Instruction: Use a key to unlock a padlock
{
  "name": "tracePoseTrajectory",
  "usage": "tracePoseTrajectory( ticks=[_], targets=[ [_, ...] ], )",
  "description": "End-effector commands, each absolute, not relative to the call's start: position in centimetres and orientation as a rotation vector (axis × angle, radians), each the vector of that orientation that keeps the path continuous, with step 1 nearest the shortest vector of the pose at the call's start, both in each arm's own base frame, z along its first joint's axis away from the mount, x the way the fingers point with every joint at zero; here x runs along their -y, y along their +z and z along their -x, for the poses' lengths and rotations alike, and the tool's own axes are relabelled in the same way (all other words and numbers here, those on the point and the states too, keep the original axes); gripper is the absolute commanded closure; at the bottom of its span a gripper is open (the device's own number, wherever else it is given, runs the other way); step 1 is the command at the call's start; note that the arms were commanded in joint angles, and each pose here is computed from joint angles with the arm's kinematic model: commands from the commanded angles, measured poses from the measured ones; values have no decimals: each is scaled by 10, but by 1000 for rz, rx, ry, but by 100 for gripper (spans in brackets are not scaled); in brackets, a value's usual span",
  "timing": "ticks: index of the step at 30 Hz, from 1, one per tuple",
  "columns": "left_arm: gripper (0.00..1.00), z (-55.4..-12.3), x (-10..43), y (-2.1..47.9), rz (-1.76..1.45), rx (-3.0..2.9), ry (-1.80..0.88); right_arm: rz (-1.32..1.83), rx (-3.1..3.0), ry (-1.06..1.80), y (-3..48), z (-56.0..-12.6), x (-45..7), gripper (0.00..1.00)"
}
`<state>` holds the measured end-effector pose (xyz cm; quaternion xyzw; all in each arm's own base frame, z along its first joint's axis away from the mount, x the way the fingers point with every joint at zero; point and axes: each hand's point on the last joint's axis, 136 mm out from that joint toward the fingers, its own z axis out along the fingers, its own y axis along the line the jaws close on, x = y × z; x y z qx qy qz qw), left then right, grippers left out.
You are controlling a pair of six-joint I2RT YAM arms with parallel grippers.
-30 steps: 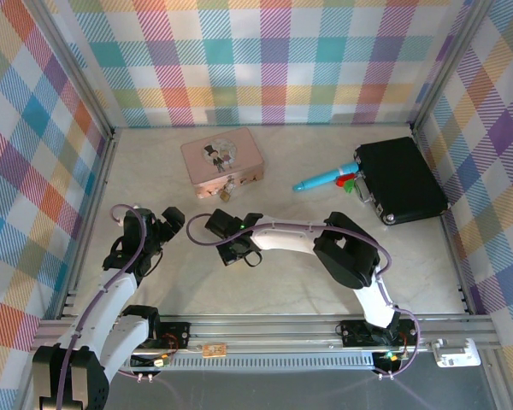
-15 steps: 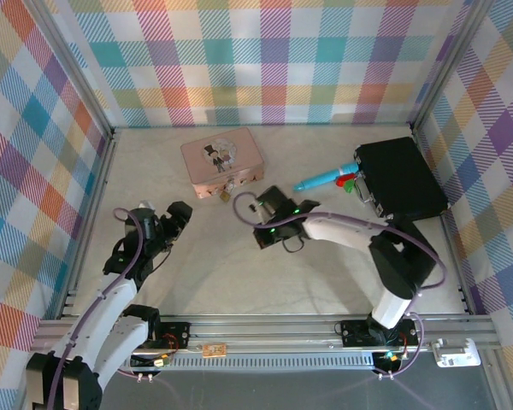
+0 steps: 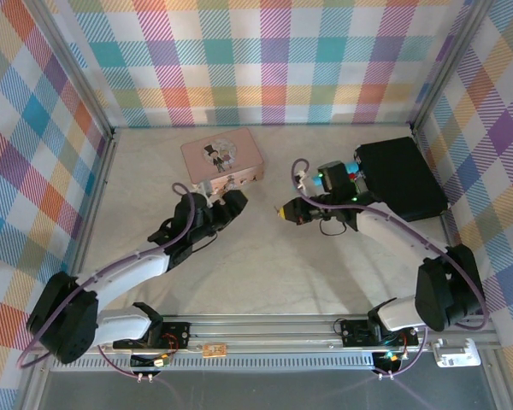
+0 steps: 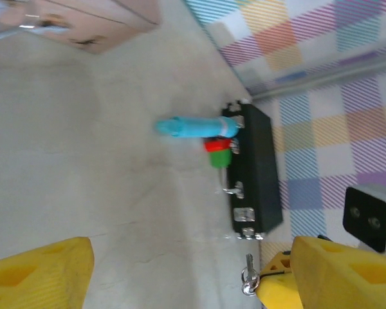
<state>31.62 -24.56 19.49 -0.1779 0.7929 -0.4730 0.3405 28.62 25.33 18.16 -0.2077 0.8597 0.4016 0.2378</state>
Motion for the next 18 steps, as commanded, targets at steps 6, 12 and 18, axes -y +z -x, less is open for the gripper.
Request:
tracePoseTrajectory(
  ticks=[6, 12, 18],
  targets=[
    [24, -318, 309, 281, 127, -1775, -1485, 652, -2102, 1374, 239, -283, -248, 100],
    [25, -314, 326, 295, 23, -1736, -1497, 666, -2055, 1437, 250, -285, -249, 100],
    [29, -313, 335, 289, -11, -1755, -1499, 683, -2029, 1464, 255, -284, -249, 100]
  ],
)
